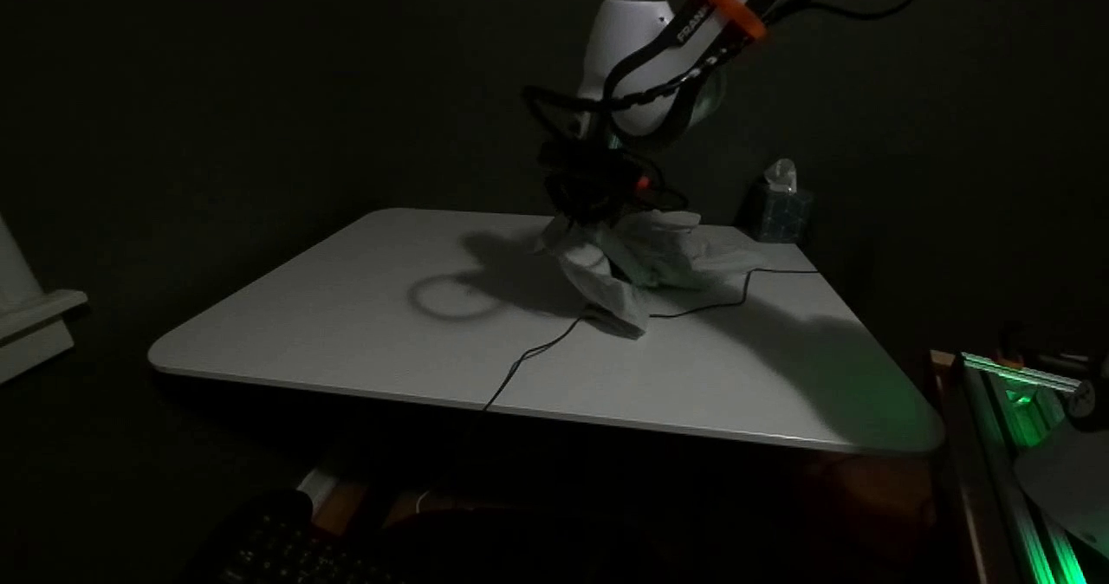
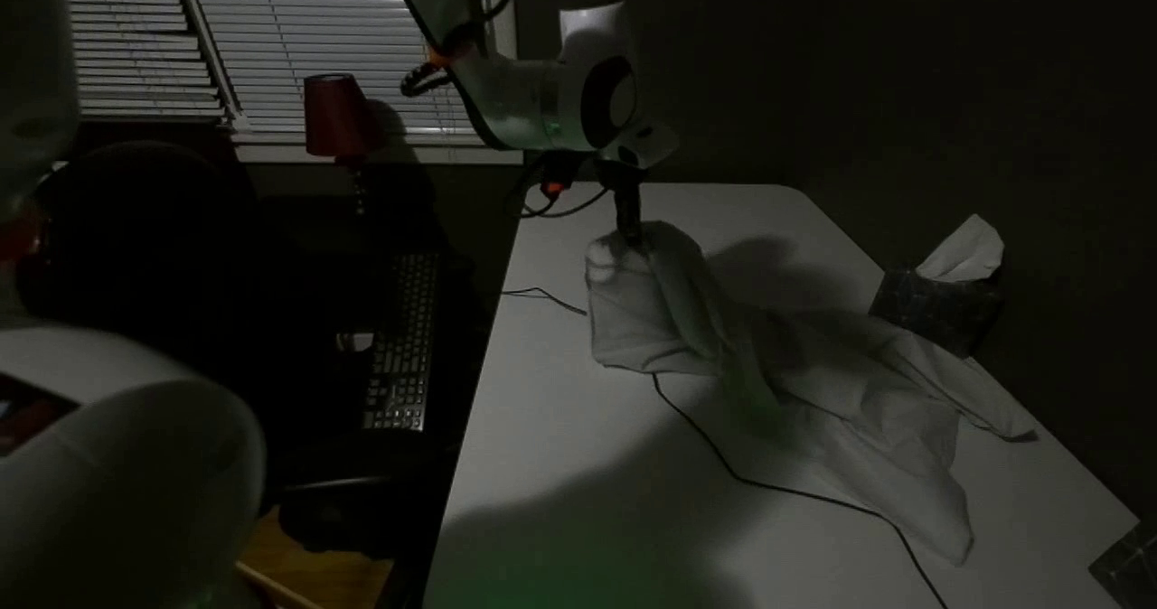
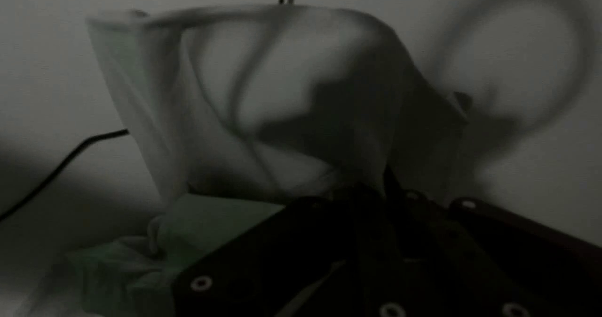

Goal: Fold the white cloth over itself

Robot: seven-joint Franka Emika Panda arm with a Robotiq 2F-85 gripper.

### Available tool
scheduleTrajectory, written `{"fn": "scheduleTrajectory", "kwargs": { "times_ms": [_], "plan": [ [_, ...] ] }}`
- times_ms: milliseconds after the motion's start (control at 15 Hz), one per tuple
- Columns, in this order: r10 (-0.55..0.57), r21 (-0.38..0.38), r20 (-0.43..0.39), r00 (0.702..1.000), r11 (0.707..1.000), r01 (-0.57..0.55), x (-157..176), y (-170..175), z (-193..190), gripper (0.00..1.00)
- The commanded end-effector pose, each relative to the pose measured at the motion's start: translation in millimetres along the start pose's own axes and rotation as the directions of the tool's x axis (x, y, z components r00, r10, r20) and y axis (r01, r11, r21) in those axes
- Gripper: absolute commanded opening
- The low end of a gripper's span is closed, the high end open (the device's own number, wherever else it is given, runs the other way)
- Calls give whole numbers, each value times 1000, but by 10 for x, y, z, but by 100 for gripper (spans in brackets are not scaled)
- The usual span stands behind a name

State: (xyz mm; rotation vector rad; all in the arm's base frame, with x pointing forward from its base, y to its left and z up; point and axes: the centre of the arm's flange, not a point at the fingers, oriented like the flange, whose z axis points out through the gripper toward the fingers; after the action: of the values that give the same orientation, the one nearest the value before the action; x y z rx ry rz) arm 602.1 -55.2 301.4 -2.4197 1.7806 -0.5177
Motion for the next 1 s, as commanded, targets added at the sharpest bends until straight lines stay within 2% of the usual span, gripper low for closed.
{"fn": "scheduleTrajectory", "kwargs": {
  "times_ms": [0, 133, 267, 533, 667, 733, 800, 933],
  "plan": [
    [-119, 167, 7, 993, 979, 116, -338, 154, -614, 1],
    [-177, 219, 8, 984, 961, 171, -544, 108, -838, 1],
    [-244, 237, 37, 969, 944, 229, -813, 73, -1012, 1],
    [-385, 248, 119, 915, 904, 348, -1387, 67, -1244, 1],
    [-428, 230, 171, 887, 893, 386, -1591, 78, -1300, 1],
    [-425, 223, 173, 888, 895, 385, -1628, 70, -1325, 1],
    [-399, 212, 164, 902, 908, 363, -1579, 45, -1324, 1],
    [-327, 179, 173, 929, 938, 297, -1344, 38, -1314, 1]
  ]
}}
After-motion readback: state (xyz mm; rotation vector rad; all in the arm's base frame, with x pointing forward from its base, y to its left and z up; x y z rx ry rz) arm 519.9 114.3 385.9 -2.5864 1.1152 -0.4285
